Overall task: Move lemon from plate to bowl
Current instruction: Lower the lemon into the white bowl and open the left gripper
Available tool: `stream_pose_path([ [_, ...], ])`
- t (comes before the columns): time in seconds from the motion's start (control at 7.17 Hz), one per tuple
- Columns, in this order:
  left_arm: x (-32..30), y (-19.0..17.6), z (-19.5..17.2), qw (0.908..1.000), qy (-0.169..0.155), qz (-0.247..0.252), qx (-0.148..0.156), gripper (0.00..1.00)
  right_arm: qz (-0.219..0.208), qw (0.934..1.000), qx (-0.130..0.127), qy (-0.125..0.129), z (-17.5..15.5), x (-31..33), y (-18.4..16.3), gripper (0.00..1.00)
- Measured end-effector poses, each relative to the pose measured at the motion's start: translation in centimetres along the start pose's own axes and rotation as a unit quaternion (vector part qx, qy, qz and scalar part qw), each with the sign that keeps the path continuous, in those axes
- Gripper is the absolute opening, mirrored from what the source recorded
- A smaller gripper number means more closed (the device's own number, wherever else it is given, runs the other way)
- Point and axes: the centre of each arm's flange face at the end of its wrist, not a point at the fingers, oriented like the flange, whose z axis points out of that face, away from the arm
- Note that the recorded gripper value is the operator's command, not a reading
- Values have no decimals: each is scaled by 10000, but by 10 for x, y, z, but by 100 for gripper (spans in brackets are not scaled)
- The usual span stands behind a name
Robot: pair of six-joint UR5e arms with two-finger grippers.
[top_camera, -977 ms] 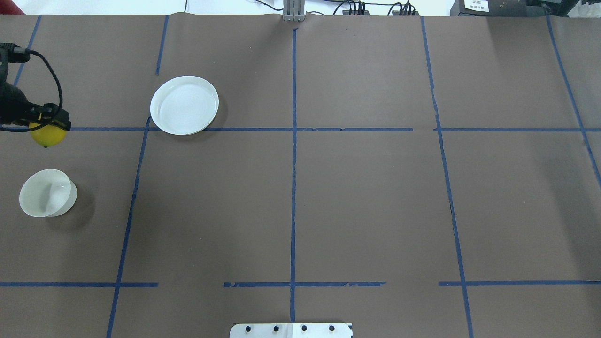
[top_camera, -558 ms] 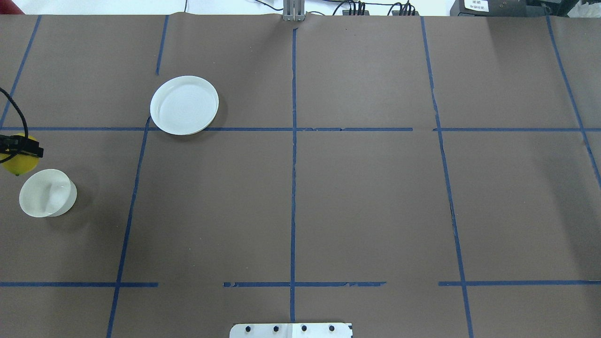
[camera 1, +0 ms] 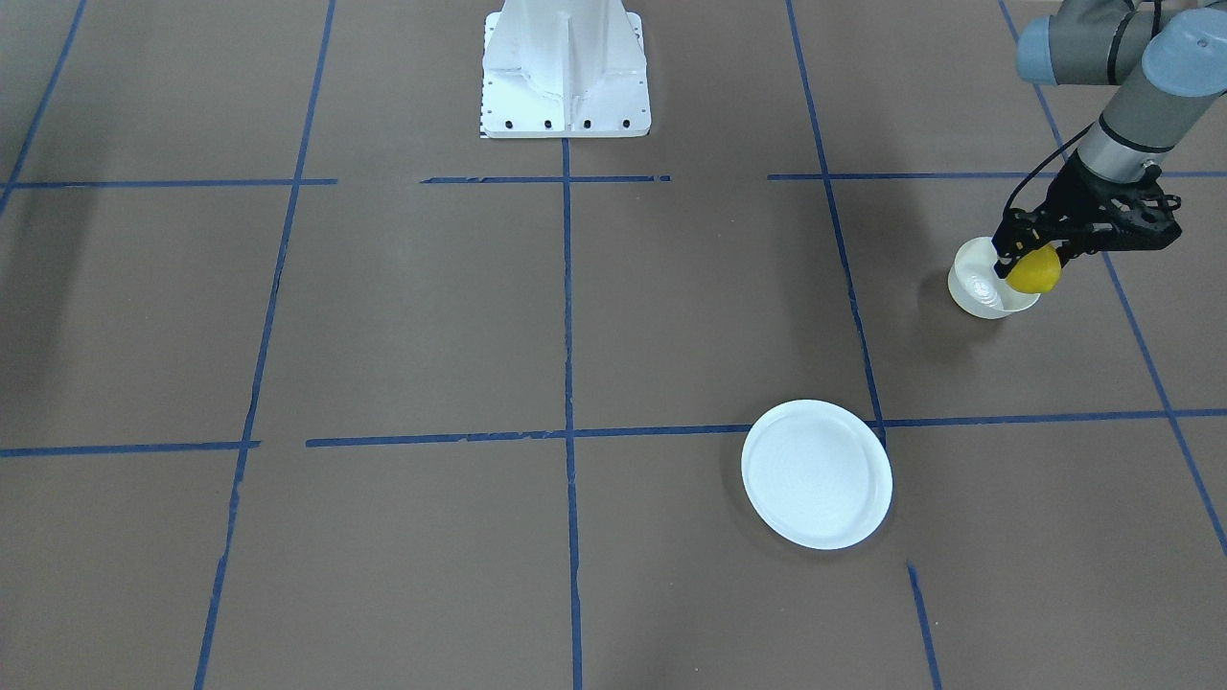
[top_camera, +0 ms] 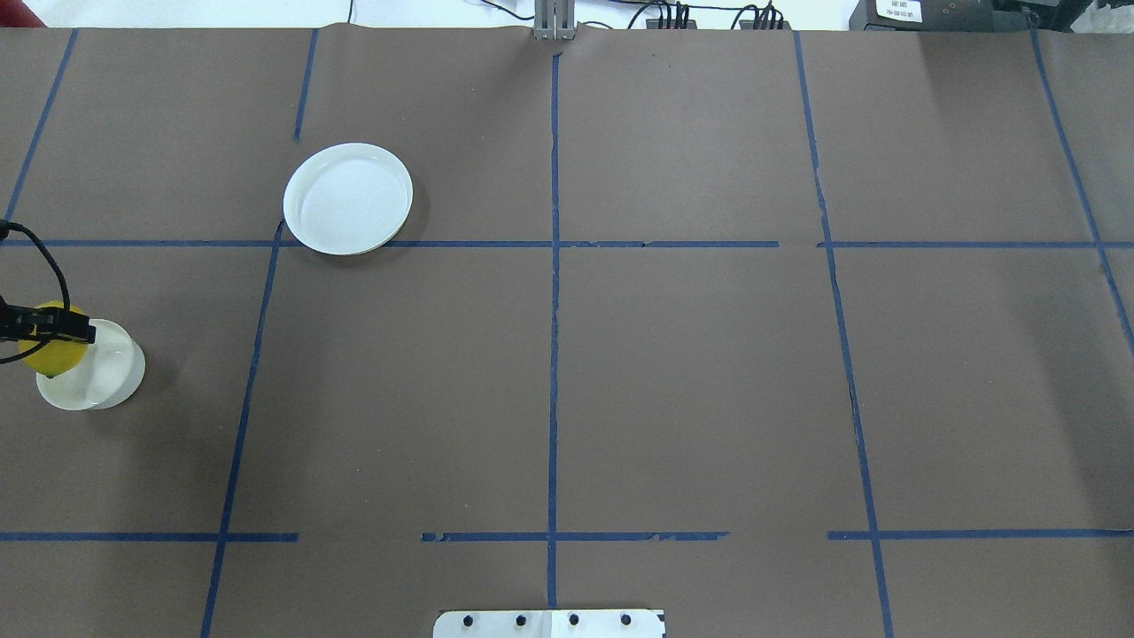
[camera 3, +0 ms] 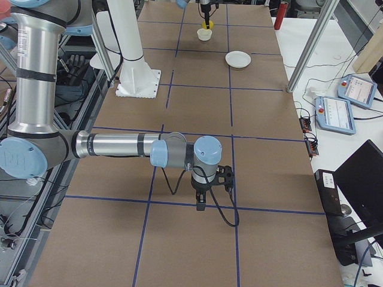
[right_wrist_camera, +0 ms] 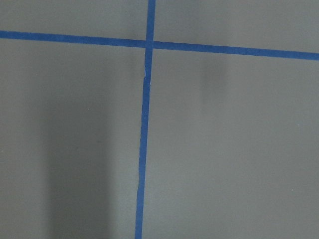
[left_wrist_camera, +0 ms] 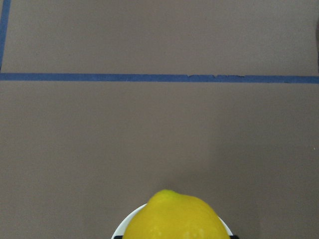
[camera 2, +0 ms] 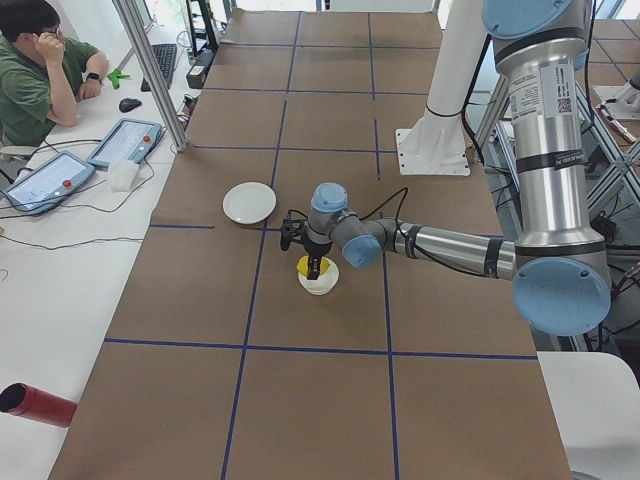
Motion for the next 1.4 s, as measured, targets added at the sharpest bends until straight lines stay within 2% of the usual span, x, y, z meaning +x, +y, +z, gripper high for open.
stream_pose_path([
  [0.28, -1, 5, 9, 9999, -24, 17, -120, 95, 0, 10000, 0, 0, 0, 0, 0, 100],
  [0.42, 0, 7, 11, 9999, -18, 28, -150, 100, 0, 10000, 0, 0, 0, 0, 0, 100],
  [0.7, 3, 7, 12, 9998, 5, 50, -171, 100, -1, 10000, 1, 0, 0, 0, 0, 100],
  [0.98, 8, 11, 7, 9991, 194, 92, -371, 100, -1, 10000, 1, 0, 0, 0, 0, 100],
  [1.26, 5, 5, -9, 9977, 354, 359, -442, 100, 0, 10000, 0, 0, 0, 0, 0, 100],
  [1.4, -15, -9, -24, 9971, 265, 609, -367, 100, 1, 10000, -1, 0, 0, 0, 0, 100],
])
